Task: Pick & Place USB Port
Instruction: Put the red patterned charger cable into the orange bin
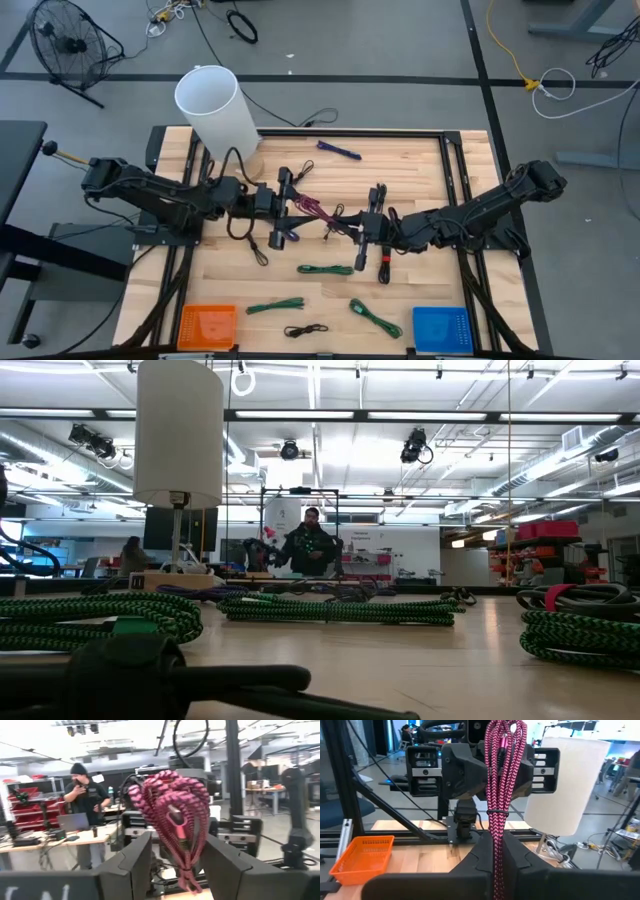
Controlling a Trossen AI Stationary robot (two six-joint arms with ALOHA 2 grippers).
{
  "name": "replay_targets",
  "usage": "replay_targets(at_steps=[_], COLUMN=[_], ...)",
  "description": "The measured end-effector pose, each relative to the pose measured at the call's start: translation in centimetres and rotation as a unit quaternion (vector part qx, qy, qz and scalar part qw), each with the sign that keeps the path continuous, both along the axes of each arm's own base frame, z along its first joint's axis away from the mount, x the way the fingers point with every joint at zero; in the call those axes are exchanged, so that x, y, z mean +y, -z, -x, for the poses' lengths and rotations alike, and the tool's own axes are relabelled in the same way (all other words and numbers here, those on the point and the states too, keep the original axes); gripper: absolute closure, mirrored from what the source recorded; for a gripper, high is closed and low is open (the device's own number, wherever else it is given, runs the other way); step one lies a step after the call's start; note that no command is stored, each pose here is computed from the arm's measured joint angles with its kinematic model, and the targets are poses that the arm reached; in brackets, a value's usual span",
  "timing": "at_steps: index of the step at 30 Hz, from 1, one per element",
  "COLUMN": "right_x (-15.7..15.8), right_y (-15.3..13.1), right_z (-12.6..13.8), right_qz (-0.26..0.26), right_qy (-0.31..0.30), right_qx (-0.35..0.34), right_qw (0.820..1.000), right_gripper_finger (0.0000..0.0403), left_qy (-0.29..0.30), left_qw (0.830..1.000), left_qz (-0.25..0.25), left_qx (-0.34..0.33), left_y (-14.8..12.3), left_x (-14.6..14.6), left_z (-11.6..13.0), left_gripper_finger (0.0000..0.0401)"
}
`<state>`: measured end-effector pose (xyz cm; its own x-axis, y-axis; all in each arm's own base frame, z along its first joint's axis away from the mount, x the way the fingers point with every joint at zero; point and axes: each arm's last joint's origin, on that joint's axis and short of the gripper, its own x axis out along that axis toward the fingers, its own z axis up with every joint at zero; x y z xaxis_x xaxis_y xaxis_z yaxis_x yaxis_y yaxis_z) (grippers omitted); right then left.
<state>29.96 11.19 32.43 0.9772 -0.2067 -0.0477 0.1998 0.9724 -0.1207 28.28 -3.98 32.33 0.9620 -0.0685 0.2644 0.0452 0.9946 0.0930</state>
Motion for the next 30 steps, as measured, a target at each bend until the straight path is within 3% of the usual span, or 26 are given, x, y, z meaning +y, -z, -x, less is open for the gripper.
replay_targets(at_steps=[6, 14, 20, 25, 30], right_x=[0.0, 0.0, -0.2, -0.4, -0.4], right_y=[0.1, 0.4, 0.6, 0.6, 0.8], right_z=[0.0, 0.0, 0.1, 0.2, 0.2], right_qz=[0.002, 0.008, 0.015, 0.021, 0.027], right_qy=[0.0, -0.001, 0.034, 0.062, 0.067], right_qx=[0.003, 0.017, 0.025, 0.032, 0.042], right_qw=[1.0, 1.0, 0.999, 0.997, 0.997], right_gripper_finger=[0.0394, 0.0388, 0.0344, 0.0293, 0.0256], left_qy=[0.013, 0.006, -0.017, -0.05, 0.02], left_qw=[0.999, 0.998, 0.992, 0.983, 0.969], left_qz=[-0.042, -0.044, -0.053, -0.057, 0.017], left_qx=[0.001, 0.04, 0.111, 0.169, 0.247], left_y=[0.1, 0.5, 1.0, 0.4, 0.2], left_x=[-0.2, -0.2, -1.2, -2.3, -4.0], left_z=[0.0, 0.1, 1.3, 4.3, 8.8], left_gripper_finger=[0.0378, 0.0381, 0.0382, 0.0382, 0.0383])
